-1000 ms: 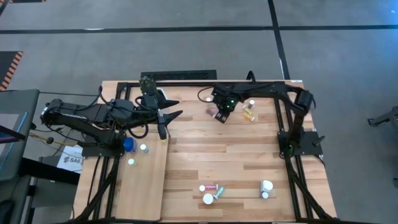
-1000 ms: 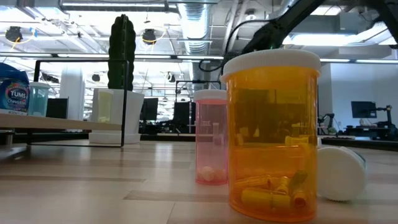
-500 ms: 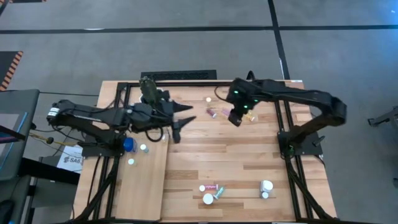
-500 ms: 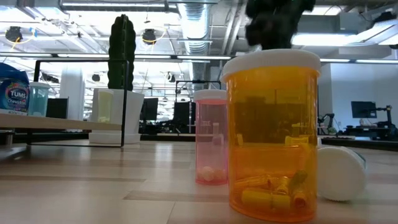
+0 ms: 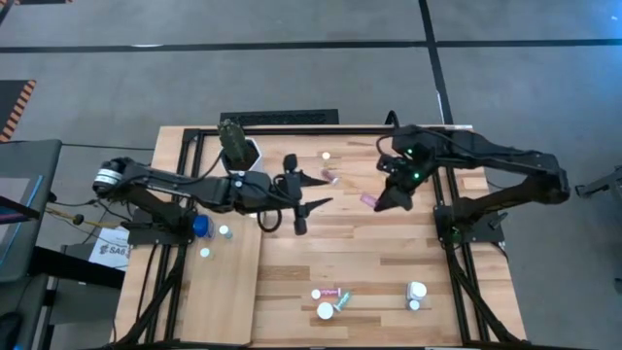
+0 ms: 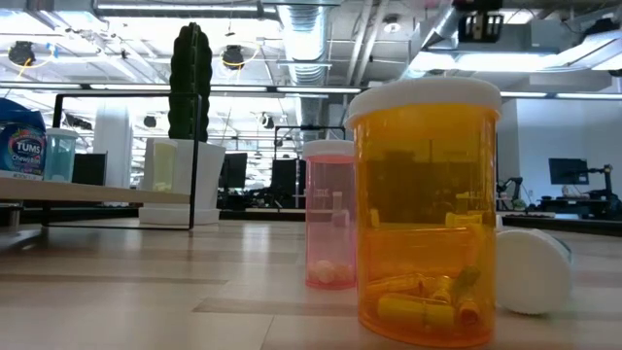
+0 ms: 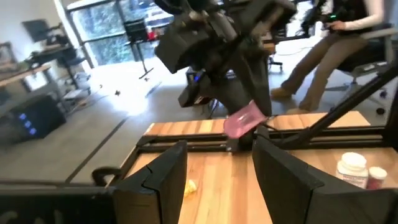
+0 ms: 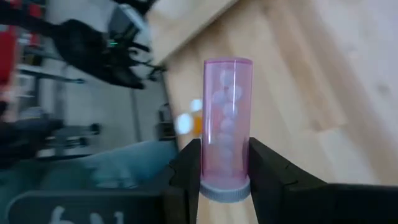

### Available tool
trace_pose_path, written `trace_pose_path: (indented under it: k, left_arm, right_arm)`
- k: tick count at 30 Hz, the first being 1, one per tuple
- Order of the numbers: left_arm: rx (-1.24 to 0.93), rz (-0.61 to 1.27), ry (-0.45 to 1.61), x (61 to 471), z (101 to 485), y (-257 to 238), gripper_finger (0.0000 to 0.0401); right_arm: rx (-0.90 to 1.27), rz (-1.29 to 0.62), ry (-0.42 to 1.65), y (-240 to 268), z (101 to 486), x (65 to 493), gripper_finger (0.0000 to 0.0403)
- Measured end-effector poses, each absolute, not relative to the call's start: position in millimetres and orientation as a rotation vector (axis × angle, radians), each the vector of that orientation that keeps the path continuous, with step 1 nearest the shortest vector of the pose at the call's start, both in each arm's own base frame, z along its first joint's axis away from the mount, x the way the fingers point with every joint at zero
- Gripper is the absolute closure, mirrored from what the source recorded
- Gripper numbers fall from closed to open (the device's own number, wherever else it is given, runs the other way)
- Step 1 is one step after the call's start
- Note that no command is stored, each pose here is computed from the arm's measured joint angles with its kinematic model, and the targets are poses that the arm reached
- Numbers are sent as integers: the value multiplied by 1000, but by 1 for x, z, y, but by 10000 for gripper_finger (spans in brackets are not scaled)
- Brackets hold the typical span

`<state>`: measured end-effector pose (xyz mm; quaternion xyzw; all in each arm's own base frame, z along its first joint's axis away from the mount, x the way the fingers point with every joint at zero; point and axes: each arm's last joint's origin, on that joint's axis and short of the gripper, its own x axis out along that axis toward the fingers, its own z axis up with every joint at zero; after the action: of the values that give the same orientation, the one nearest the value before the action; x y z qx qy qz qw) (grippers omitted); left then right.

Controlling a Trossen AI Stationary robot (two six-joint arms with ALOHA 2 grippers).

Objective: Pick and place medicine bottles onto shelf by color
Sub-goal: Put the top pink pill bottle on the shelf

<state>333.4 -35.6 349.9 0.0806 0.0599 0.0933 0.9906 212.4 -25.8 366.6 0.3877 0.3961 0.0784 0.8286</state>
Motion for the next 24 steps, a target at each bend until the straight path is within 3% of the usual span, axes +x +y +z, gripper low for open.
trace_pose_path:
  k: [8,16,24]
  left_arm:
    - [125,10,53,345,345,-42,226]
    - [74,-120,41,344,347,-47,186]
    - [185,-99,0,344,350,-48,155]
  right_arm:
    - [885,322,809,1,376,223,282]
    - [966,414,707,17,387,241,282]
    - [1045,471,713,28,387,256,282]
